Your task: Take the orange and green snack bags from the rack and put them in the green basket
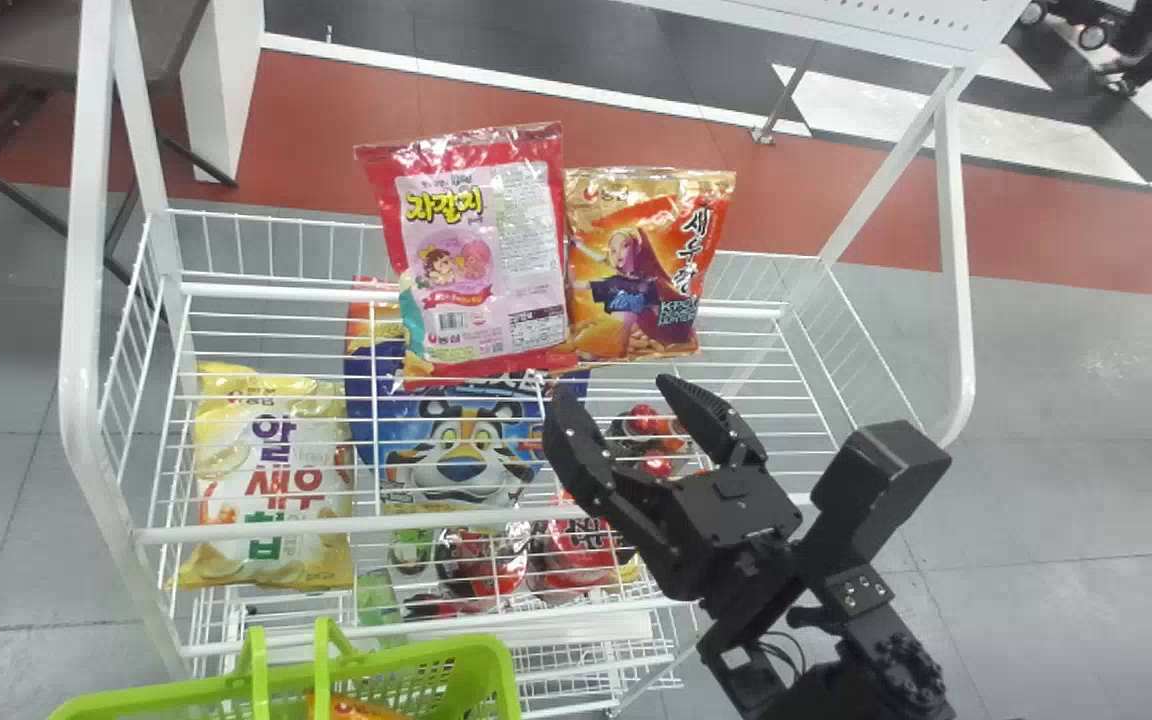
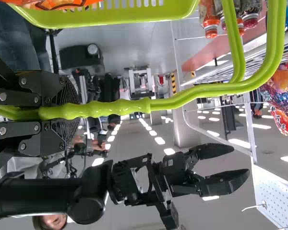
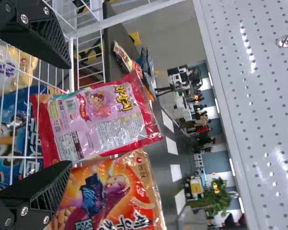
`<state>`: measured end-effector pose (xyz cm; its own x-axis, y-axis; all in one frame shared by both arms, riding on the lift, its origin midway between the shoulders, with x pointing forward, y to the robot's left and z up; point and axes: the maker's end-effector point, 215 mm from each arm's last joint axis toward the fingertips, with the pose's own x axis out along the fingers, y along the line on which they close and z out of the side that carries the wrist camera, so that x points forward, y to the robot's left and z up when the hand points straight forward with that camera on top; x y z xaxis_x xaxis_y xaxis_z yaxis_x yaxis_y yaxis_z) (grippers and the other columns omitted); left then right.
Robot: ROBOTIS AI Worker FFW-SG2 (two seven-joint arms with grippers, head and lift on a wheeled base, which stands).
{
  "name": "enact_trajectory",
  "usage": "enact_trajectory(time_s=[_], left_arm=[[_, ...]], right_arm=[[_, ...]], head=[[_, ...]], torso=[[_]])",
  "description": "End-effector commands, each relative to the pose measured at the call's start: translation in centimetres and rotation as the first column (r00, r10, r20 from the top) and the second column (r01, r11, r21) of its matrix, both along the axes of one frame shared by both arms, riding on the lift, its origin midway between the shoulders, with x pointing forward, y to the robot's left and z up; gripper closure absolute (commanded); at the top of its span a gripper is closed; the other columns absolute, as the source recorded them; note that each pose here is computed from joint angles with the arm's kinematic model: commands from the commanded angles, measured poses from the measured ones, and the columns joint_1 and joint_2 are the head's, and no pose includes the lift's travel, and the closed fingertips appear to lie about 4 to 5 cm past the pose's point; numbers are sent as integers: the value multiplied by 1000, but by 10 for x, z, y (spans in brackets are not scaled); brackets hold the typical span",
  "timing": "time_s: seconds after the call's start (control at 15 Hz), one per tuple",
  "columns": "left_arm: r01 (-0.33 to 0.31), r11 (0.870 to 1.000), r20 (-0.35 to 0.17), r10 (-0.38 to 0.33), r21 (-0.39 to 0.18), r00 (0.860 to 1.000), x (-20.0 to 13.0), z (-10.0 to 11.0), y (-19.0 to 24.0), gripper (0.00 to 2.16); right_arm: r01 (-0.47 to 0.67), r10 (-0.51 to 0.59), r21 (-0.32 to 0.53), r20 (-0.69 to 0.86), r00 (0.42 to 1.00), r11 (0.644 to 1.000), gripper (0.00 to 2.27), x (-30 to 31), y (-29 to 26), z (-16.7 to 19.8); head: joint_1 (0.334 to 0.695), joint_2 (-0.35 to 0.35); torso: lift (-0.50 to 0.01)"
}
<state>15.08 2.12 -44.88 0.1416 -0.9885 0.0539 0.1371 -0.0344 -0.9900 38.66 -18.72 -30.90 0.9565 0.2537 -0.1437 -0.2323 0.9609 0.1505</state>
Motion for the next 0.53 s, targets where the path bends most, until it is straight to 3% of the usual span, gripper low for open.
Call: enact_trajectory(time_s=[0.0, 0.47], left_arm=[[-3, 1000, 2, 3, -3, 1000, -2, 0, 0, 1997], [-9, 1000, 15, 9, 1, 1000, 0, 0, 1, 1997]], right_arm=[[-12, 13, -48, 19, 1000, 999, 110, 0, 6, 3], [-8, 17, -74, 126, 992, 997, 110, -4, 7, 25]], head=[[695, -350], [695, -349]], torso=[[0], [0]])
